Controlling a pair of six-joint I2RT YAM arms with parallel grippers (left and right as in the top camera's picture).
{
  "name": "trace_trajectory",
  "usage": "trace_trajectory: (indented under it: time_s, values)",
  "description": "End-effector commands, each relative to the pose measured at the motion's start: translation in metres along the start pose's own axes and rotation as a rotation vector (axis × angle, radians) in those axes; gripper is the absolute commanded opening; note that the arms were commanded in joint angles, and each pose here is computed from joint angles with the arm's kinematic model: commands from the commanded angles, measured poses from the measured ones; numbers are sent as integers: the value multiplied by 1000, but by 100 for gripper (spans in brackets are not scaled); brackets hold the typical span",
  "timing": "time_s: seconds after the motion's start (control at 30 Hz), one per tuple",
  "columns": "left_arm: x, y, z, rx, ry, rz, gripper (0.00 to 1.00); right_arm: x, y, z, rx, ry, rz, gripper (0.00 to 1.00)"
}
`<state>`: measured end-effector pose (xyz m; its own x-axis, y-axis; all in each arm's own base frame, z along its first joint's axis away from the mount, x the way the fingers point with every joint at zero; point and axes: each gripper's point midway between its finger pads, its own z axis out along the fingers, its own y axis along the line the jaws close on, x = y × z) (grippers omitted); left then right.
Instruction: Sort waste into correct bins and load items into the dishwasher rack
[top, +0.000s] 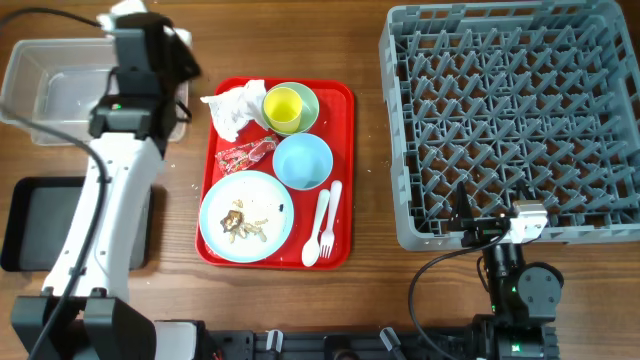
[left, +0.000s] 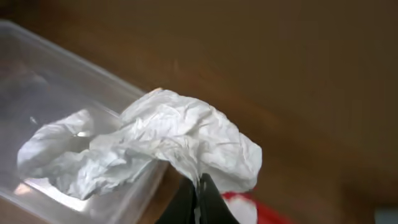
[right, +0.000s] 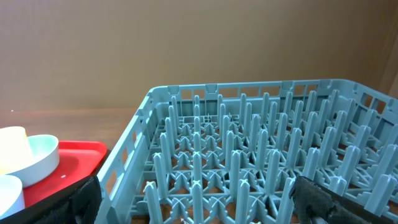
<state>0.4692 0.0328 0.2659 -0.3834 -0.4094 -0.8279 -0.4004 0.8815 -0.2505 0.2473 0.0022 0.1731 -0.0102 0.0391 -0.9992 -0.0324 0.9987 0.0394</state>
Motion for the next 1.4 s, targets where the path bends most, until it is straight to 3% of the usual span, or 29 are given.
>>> trace_trajectory:
  time_s: [0.0, 0.23, 0.27, 0.3, 0.33, 0.37, 0.6, 0.8, 0.87, 0.97, 1.13, 1.37]
  values:
    - [-43, 43, 11, -112, -144, -75, 4, -2, 0, 0, -4, -8, -11, 100]
    - [-33, 99, 70, -221, -136, -118, 4, -1, 0, 0, -4, -5, -11, 100]
    - [-28, 105, 77, -234, -125, -119, 8, -1, 0, 0, -4, -4, -11, 100]
    - [-22, 109, 84, -243, -111, -118, 24, -1, 0, 0, -4, -4, -11, 100]
    - [-16, 113, 90, -251, -95, -117, 66, -1, 0, 0, -4, -4, -11, 100]
    - [-10, 117, 94, -258, -77, -115, 100, -1, 0, 0, -4, -4, -11, 100]
    - [-6, 98, 77, -198, -21, -101, 100, -1, 0, 0, -4, -4, -11, 100]
    - [30, 17, -3, 148, 241, -70, 100, -1, 0, 0, -4, -4, -11, 100]
    - [54, -2, -26, 224, 356, -58, 85, -1, 0, 0, -4, -4, -11, 100]
    - [99, -9, -40, 211, 521, -23, 79, -1, 0, 0, -4, -4, -11, 100]
    - [157, -19, -24, 159, 647, 68, 75, -1, 0, 0, -4, -4, -11, 100]
    - [199, -22, 30, 153, 676, 206, 75, -1, 0, 0, -4, -4, -11, 100]
